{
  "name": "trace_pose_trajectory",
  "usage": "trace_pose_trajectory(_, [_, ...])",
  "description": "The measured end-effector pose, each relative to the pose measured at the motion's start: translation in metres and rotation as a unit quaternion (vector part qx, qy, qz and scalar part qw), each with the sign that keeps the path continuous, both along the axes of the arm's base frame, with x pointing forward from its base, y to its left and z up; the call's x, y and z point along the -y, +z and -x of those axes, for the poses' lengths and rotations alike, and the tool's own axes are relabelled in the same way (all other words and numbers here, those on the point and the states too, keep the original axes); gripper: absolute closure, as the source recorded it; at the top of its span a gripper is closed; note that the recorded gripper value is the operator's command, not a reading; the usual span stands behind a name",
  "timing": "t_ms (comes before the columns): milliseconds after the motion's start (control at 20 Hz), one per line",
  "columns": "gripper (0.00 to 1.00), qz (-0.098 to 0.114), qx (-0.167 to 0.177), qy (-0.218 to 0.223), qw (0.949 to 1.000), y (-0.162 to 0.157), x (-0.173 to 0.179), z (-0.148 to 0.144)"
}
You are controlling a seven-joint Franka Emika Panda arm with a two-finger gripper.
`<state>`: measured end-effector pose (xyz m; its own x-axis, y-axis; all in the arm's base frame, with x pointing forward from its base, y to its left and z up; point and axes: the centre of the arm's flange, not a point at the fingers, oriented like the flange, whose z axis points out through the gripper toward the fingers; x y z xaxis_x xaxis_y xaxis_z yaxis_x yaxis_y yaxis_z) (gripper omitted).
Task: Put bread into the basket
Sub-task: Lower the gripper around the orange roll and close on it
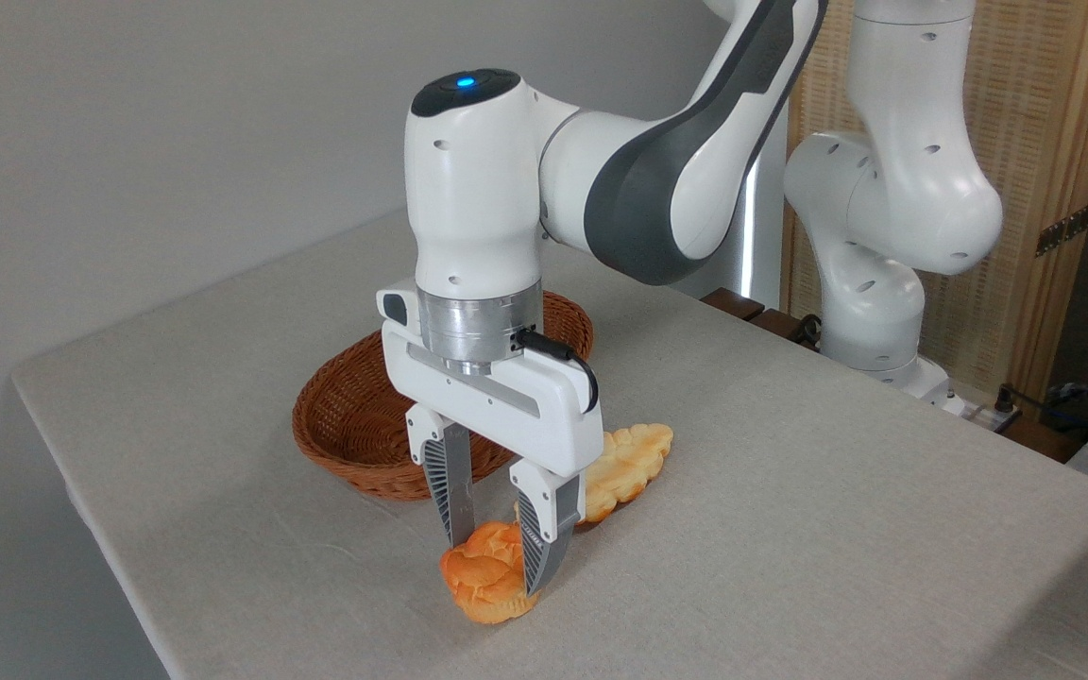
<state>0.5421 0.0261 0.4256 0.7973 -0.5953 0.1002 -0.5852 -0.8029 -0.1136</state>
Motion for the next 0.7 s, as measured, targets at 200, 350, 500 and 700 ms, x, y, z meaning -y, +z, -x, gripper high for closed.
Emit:
trace_pose_trajectory(200, [0.00, -0.001, -0.003, -0.001, 1.0000, -0.0038, 0.0013, -0.0007])
trace_pose_trajectory(350, [0.00, -0.001, -0.006, -0.001, 1.0000, -0.0066, 0.0014, -0.0012])
trace_pose_trajectory(500, [0.22, -0.001, -0.006, -0.002, 1.0000, -0.0069, 0.0018, -0.0012])
trace_pose_trajectory(700, [0.57, -0.001, -0.008, -0.003, 1.0000, -0.0087, 0.0031, -0.0016])
